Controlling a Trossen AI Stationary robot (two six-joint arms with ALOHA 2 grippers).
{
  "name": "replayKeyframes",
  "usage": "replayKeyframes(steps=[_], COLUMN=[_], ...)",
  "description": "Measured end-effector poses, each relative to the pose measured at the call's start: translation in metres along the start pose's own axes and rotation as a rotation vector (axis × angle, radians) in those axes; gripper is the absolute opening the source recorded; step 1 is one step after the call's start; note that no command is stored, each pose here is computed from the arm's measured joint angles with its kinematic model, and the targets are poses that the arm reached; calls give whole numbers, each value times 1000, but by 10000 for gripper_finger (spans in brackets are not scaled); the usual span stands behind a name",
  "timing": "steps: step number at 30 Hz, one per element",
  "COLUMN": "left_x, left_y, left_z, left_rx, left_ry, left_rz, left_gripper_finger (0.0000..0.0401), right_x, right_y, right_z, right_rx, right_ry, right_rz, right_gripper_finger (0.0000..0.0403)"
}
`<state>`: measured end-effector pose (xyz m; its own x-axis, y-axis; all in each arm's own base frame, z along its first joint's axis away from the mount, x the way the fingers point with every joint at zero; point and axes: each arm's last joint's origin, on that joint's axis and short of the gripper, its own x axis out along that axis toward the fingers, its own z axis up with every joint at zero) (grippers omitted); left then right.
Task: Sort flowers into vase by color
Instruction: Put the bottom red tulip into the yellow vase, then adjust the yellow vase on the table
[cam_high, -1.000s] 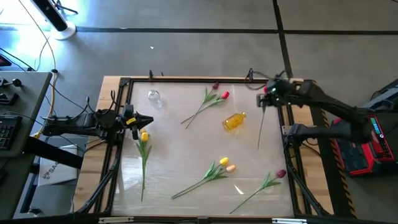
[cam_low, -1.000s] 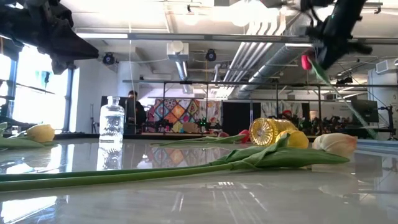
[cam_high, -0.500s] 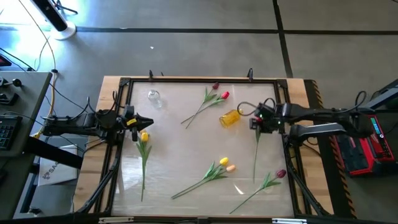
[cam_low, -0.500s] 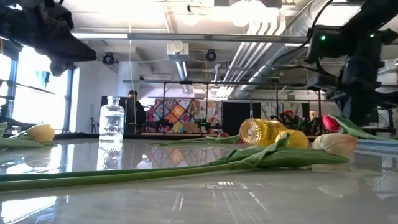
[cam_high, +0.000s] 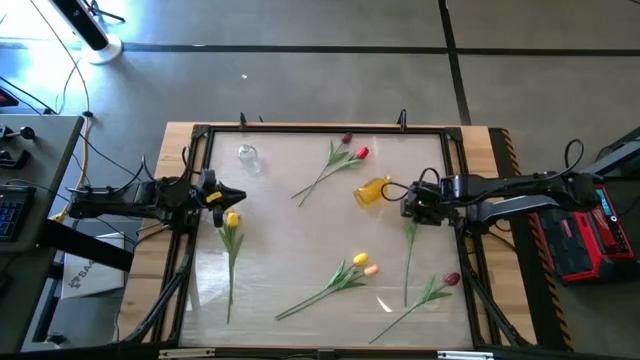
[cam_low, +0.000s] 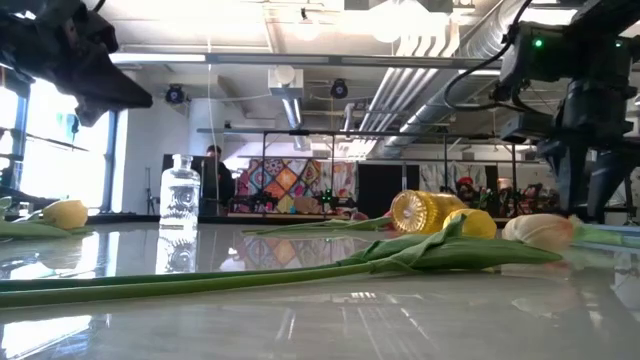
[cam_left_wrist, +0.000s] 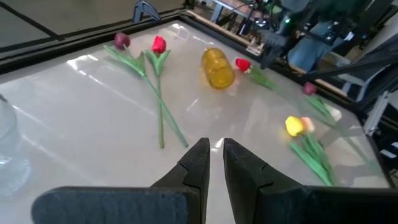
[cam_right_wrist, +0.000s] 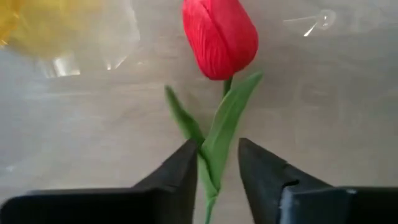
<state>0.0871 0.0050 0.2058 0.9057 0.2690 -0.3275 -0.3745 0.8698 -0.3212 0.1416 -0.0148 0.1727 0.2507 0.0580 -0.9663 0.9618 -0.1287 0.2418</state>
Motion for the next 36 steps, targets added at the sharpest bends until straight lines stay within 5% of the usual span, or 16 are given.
replayKeyframes(steps=[7, 16, 24, 28, 36], left_x=[0, 0, 0, 0, 0], left_y=[1, 1, 0, 0, -1], left_z=[-1, -1, -1, -1, -1], left_rx=[31, 31, 20, 3, 3], left_ry=[4, -6, 10, 24, 30], left_rz=[19, 38, 4, -25, -39], left_gripper_finger=[35, 35, 35, 35, 35], right_x=[-1, 11, 34, 30, 25], right_y=[12, 44, 58, 66, 68], right_z=[2, 9, 15, 14, 22], right_rx=[82, 155, 327, 363, 473], right_ry=[-70, -247, -232, -253, -329], right_rz=[128, 329, 334, 437, 510], right_gripper_finger=[188, 205, 287, 326, 362])
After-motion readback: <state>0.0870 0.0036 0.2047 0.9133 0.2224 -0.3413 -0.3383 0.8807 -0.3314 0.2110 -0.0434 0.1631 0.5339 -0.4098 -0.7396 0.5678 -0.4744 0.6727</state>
